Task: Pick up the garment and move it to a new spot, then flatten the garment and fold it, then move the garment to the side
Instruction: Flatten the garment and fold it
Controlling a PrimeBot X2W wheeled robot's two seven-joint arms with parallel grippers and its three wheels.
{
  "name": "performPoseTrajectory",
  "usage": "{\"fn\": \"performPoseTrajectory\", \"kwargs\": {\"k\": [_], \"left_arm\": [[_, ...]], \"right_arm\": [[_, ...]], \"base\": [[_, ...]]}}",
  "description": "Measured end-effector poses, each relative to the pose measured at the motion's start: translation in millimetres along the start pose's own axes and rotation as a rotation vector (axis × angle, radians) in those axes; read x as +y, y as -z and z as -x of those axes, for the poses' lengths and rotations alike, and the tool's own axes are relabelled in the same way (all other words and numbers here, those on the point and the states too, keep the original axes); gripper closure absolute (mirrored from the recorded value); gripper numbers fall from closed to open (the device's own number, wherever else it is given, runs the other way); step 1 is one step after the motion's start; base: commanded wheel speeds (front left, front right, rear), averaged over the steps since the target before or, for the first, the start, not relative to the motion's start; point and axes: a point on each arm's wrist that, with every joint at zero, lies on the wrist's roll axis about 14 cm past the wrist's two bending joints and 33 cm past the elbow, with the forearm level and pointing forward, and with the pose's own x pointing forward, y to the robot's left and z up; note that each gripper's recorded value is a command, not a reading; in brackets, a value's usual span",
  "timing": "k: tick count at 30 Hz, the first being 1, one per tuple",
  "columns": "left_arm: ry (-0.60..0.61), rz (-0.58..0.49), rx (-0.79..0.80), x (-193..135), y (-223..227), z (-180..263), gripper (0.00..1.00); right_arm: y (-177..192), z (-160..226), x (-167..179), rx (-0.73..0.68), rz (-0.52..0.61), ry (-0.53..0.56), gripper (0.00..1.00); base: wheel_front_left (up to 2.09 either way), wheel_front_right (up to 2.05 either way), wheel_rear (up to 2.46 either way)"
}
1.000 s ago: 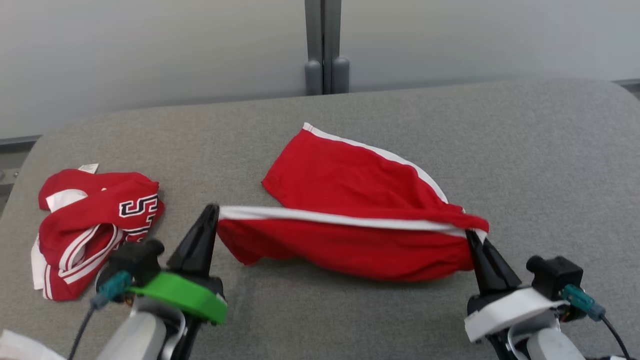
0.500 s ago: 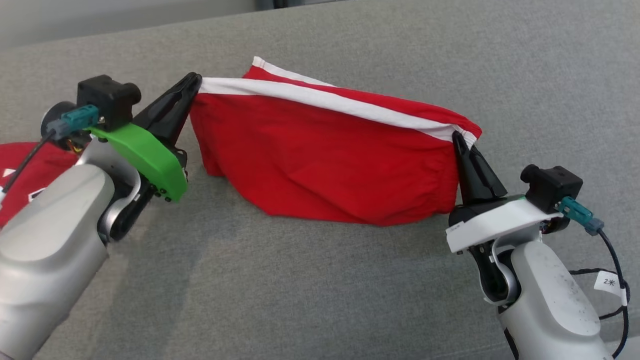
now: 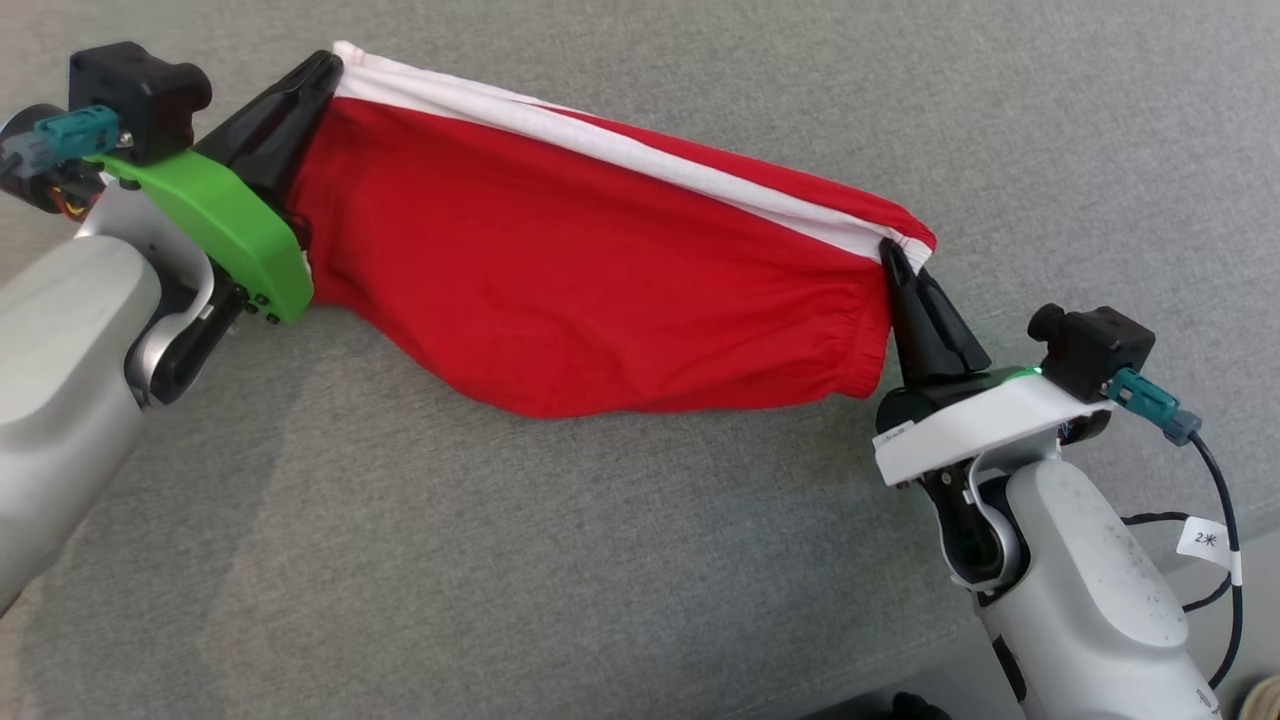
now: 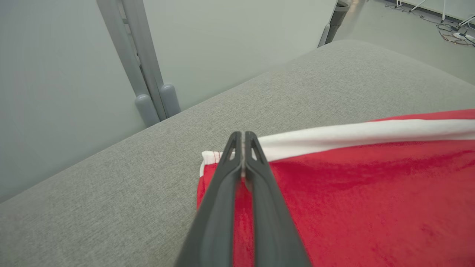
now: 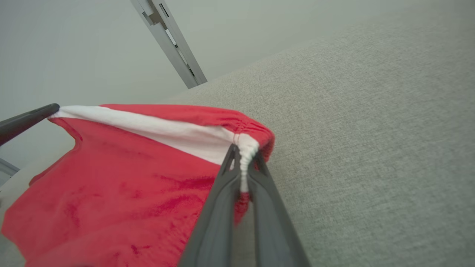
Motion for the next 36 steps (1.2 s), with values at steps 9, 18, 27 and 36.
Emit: {"fn": "performPoseTrajectory", "kwargs": {"k": [9,18,27,36], "left_arm": [[-0.013,0.030,0.039,9.5,27.1,-20.2,0.00],[-0.098,0.076,0.007,12.3,19.0,-5.8,0.00],[-0.177,0.144,-0.026,-9.9,28.3,29.1,0.00],[-0.251,0.180,-0.013,-3.0,40.8,50.3,0.00]], "right_arm": [[9.7,1.9,-12.4,0.028,0.001,0.032,0.00],[-9.0,12.5,-15.6,-0.014,0.093,0.039,0.00],[-30.1,33.9,-20.9,-0.060,0.207,0.061,0.00],[-29.0,33.7,-17.1,-0.059,0.229,0.050,0.00]], "base": [[0.00,0.00,0.00],[0.00,0.00,0.00],[0.00,0.00,0.00],[0.00,0.00,0.00]]}}
